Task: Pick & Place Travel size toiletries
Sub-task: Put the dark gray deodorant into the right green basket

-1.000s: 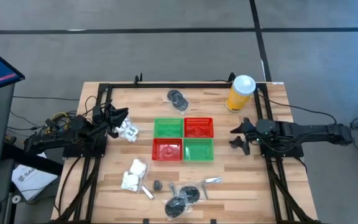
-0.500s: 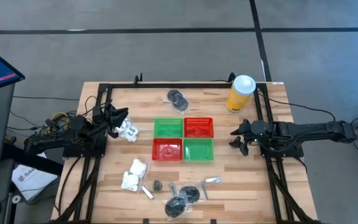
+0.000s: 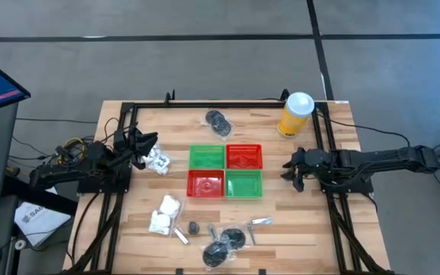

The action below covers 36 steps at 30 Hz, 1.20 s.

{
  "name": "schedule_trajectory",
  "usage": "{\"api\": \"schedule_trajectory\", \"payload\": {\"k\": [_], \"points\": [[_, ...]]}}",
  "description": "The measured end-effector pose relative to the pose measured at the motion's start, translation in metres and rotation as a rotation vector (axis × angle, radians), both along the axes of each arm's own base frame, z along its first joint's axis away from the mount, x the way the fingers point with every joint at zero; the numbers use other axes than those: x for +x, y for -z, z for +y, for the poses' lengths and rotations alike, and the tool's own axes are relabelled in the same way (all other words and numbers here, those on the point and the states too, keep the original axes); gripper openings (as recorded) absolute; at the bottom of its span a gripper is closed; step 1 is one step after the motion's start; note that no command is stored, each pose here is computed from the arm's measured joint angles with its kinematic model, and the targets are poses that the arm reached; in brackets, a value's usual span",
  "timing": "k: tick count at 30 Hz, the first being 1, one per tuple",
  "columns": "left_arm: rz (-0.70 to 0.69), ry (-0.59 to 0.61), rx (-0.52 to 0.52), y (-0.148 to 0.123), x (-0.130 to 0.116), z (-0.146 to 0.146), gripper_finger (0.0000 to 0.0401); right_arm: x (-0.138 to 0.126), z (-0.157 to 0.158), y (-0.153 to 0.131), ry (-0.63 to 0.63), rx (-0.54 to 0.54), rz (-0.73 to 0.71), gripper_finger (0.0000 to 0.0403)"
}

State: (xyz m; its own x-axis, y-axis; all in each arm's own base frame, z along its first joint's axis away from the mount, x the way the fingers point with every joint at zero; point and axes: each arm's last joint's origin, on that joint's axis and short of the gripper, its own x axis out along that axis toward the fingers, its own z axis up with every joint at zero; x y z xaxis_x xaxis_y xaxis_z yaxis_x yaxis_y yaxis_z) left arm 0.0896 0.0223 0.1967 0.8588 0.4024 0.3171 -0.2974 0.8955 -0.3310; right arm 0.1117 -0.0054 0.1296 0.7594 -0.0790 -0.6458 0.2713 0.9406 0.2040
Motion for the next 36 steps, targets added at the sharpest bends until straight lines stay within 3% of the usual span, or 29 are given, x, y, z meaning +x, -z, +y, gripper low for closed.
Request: {"api": "schedule_trajectory", "payload": {"k": [6,15,29,36], "points": [[0.0,0.0,0.0,0.0,0.0,0.0,0.0087,0.0,0.001,0.0,-0.027,0.013,-0.003,0.0108],[0.001,0.0,0.0,0.0,0.0,0.0,0.0087,0.001,0.002,-0.001,-0.049,0.025,-0.014,0.0006],[0.0,0.0,0.0,0.0,0.0,0.0,0.0087,0.015,0.006,-0.033,-0.077,0.076,-0.085,0.0073],[0.0,0.0,0.0,0.0,0.0,0.0,0.0087,0.03,0.017,-0.042,-0.188,0.041,0.056,0.0096]]}}
